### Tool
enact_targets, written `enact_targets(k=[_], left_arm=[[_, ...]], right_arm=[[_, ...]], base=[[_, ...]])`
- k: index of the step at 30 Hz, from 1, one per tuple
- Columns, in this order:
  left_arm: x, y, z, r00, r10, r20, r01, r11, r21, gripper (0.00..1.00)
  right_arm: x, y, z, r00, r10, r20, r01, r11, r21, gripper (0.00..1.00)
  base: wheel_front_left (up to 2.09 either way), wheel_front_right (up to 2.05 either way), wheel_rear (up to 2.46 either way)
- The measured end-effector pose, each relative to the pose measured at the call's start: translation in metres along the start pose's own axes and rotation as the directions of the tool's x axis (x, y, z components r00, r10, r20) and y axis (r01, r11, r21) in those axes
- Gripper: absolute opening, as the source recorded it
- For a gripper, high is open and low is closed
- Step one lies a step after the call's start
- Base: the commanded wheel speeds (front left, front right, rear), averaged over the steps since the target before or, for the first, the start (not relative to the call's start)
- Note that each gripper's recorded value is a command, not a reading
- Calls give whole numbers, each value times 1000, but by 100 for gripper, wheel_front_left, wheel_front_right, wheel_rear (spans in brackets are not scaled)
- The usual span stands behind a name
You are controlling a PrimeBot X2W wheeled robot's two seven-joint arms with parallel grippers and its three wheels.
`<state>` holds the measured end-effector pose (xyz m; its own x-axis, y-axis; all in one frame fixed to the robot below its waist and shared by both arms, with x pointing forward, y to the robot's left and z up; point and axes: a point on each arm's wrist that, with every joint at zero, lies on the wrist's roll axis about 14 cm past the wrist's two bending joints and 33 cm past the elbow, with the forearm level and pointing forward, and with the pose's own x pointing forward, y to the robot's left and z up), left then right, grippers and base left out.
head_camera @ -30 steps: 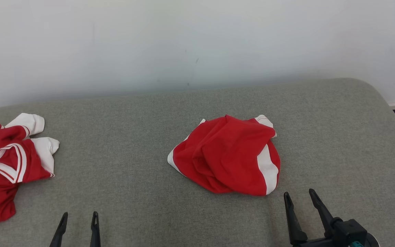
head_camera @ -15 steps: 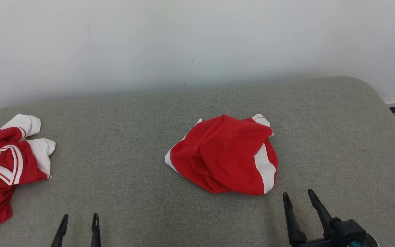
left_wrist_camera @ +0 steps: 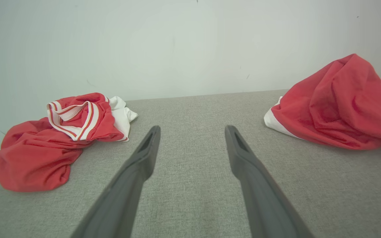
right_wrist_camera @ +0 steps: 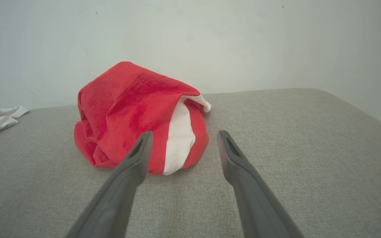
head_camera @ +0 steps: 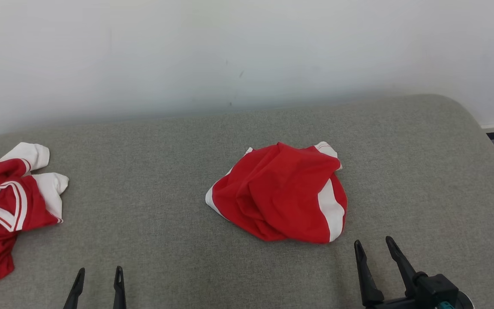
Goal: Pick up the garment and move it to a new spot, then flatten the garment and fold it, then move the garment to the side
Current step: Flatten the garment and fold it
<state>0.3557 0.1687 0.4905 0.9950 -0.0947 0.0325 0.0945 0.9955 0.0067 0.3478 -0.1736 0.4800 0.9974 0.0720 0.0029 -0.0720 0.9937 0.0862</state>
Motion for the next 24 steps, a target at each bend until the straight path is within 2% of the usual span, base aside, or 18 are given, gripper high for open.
enact_targets(k=[6,14,19,24], left_arm=[[9,-15,1,999,-46,5,46,999,-16,100],[32,-62,8,980,-194,31,195,980,-36,100],[51,-109,11,943,-330,42,332,943,-35,100],[62,-157,6,876,-482,29,483,876,-20,100]], right_arm=[[-1,-1,0,1000,-6,-1,6,1000,3,100],[-2,-10,0,999,-34,-1,34,999,5,100],[-2,-20,0,998,-65,-2,65,998,18,100],[2,-31,2,995,-102,2,102,994,35,100]], base=[[0,0,0],[0,0,0],[0,0,0],[0,0,0]])
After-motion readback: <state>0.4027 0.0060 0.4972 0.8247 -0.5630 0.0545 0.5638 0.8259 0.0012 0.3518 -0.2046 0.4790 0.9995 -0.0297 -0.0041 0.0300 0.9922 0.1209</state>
